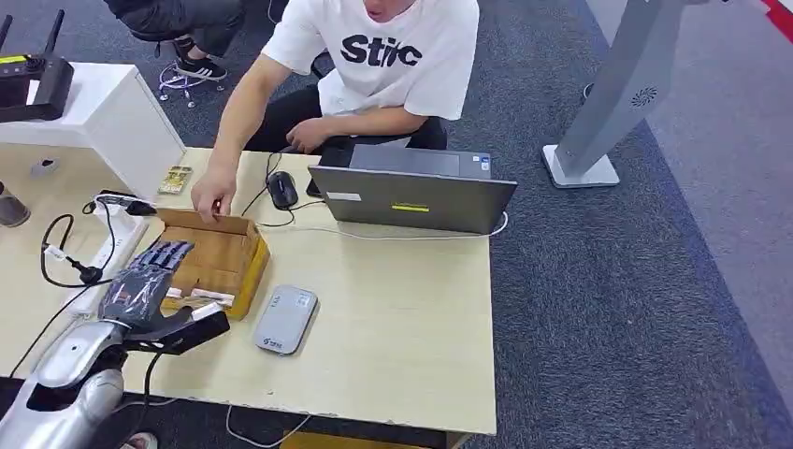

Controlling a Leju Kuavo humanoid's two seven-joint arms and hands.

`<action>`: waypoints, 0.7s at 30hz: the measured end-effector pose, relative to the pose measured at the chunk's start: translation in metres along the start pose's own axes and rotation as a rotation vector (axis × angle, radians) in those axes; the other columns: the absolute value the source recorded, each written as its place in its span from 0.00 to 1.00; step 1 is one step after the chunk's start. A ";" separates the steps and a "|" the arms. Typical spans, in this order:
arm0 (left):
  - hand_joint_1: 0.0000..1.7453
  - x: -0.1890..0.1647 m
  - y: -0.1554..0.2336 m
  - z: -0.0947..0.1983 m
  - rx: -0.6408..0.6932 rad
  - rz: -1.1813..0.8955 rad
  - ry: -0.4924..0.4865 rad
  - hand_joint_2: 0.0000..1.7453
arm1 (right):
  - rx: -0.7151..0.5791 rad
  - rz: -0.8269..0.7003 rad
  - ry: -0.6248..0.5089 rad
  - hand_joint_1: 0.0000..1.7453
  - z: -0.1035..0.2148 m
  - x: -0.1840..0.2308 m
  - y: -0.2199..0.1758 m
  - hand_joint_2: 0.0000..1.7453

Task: Pass the card to the sensor for recognition and then transmit it.

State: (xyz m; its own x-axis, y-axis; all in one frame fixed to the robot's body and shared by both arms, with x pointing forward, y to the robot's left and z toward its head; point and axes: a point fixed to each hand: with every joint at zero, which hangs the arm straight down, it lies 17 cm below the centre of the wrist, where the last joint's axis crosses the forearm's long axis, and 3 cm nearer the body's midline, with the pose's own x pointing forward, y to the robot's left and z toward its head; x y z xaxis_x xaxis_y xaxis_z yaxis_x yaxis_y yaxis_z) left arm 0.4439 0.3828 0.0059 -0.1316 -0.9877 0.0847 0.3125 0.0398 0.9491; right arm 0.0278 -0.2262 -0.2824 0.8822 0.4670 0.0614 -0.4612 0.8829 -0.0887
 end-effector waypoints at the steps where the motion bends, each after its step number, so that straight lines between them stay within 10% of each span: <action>1: 0.24 0.000 -0.002 0.000 -0.004 0.001 -0.001 1.00 | 0.000 0.000 0.000 0.00 0.000 0.000 0.000 1.00; 11: 0.44 -0.001 -0.016 0.002 -0.041 0.016 0.005 1.00 | 0.000 0.007 0.002 0.00 0.000 0.000 0.000 1.00; 16: 0.83 0.001 -0.029 0.003 -0.072 0.035 0.009 1.00 | -0.001 0.018 0.000 0.00 0.000 0.000 -0.001 1.00; 21: 0.94 0.003 -0.036 0.002 -0.087 0.051 0.005 1.00 | -0.003 0.032 0.000 0.00 0.000 0.000 -0.001 1.00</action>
State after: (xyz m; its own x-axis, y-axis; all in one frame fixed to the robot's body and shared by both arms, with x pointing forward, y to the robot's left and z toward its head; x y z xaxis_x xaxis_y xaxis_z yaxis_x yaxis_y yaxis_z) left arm 0.4304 0.3782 -0.0271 -0.1084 -0.9855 0.1306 0.3996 0.0771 0.9134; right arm 0.0287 -0.2269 -0.2823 0.8670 0.4949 0.0582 -0.4888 0.8674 -0.0931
